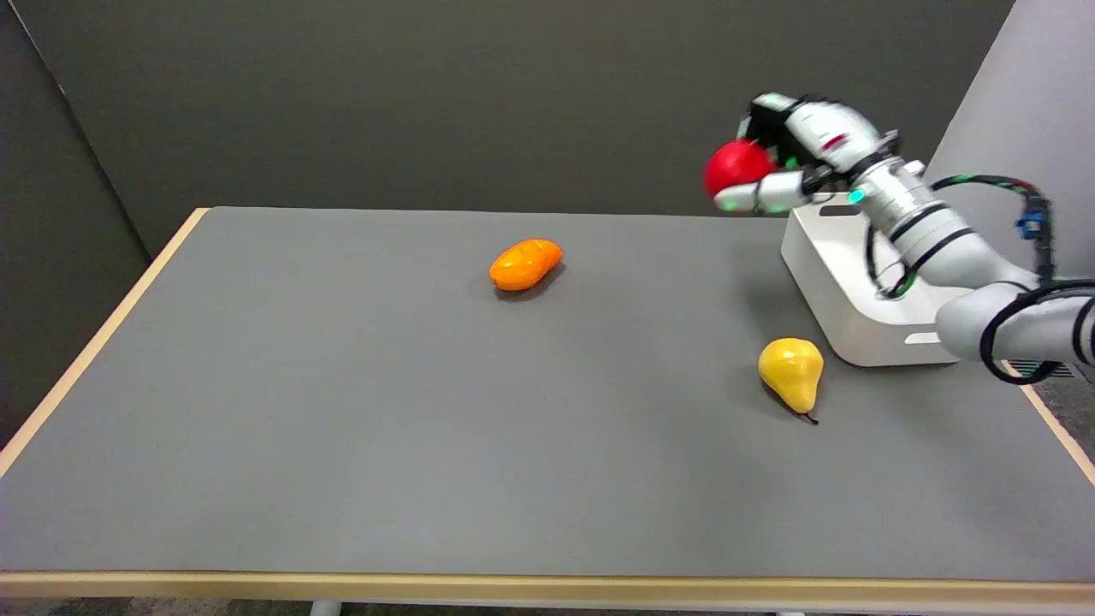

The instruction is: Place tomato into white box.

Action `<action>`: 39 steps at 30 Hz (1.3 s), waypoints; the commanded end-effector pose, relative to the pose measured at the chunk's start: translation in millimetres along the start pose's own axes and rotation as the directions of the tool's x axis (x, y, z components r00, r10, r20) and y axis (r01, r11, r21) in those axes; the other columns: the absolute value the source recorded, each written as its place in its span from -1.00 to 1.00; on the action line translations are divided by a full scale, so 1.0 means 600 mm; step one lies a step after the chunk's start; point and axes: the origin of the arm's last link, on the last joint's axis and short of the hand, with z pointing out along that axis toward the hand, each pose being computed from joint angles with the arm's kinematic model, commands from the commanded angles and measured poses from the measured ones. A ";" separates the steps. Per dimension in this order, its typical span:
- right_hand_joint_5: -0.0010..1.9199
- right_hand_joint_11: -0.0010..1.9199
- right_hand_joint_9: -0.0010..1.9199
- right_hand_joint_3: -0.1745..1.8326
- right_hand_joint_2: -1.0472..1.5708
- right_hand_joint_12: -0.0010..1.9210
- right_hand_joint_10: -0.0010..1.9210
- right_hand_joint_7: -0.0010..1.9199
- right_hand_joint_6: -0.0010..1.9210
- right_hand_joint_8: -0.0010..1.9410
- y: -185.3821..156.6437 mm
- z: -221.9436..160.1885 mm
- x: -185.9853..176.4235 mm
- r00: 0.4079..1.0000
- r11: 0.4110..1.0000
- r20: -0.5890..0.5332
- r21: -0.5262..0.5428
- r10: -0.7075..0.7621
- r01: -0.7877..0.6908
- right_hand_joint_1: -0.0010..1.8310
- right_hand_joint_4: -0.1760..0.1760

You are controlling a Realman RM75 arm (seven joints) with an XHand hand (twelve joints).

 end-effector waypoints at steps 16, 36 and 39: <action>-0.37 -0.11 -0.12 -0.20 0.55 0.95 0.61 -0.14 0.72 0.52 0.236 -0.167 0.052 0.979 0.831 0.058 -0.519 -0.198 0.199 0.26 -0.22; -0.67 -0.49 -0.37 0.10 0.40 0.80 0.25 -0.39 0.15 -0.15 0.186 -0.156 0.001 0.991 0.879 0.097 -0.460 -0.092 0.126 -0.01 0.83; -0.74 -0.67 -0.65 0.11 0.35 0.41 -0.22 -0.65 -0.45 -0.63 0.180 -0.157 -0.003 0.993 0.884 0.090 -0.455 -0.073 0.106 -0.28 0.71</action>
